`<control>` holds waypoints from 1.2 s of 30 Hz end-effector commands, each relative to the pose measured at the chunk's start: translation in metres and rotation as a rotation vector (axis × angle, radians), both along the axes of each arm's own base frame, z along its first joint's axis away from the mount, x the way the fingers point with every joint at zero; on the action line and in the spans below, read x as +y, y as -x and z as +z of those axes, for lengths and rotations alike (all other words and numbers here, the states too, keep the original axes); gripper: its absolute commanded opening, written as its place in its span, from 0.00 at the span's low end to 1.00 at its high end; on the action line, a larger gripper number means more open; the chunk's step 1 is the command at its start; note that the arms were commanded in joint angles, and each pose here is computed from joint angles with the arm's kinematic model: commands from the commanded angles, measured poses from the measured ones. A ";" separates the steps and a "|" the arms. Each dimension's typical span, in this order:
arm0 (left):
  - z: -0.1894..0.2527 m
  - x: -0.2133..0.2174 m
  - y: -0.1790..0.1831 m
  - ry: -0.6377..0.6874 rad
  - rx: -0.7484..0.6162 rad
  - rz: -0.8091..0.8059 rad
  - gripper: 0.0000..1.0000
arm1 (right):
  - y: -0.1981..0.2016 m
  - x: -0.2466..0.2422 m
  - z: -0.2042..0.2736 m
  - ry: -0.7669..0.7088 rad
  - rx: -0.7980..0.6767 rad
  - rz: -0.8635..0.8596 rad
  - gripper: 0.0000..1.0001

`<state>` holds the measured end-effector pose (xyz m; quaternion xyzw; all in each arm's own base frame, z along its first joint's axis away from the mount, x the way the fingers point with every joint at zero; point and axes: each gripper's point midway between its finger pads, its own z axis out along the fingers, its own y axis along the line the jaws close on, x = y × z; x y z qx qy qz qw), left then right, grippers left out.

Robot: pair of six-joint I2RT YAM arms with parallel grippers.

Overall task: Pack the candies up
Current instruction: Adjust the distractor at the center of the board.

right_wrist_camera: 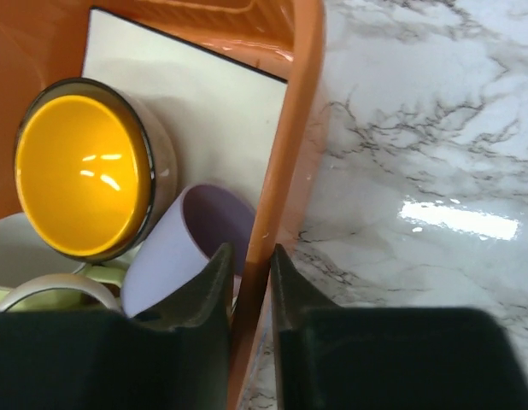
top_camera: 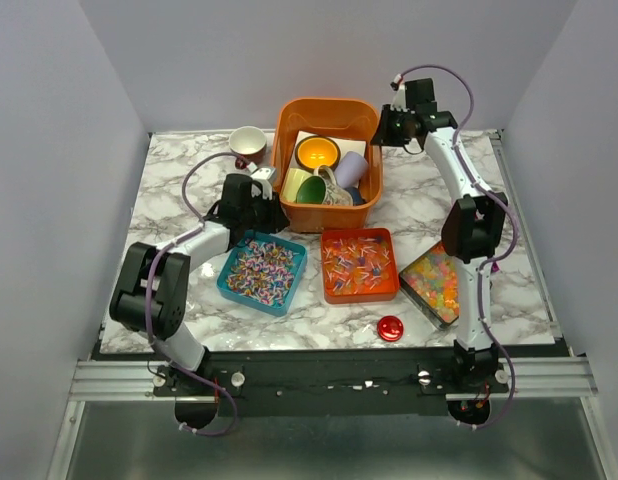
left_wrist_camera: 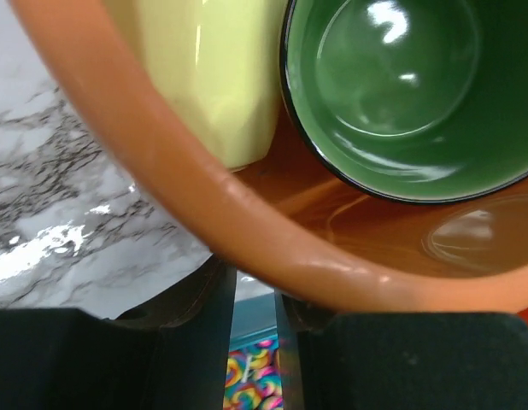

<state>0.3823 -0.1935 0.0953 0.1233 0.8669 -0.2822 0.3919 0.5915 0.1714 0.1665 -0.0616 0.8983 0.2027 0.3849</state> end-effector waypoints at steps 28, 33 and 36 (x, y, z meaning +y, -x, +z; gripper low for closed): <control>0.081 -0.079 -0.209 0.184 -0.198 0.177 0.49 | 0.139 0.032 -0.076 -0.212 0.584 -0.100 0.01; 0.082 -0.070 -0.195 0.195 -0.159 0.180 0.51 | 0.119 0.075 -0.029 -0.436 0.546 0.025 0.01; 0.102 -0.061 -0.181 0.224 -0.165 0.187 0.52 | 0.114 0.078 -0.023 -0.457 0.530 0.029 0.01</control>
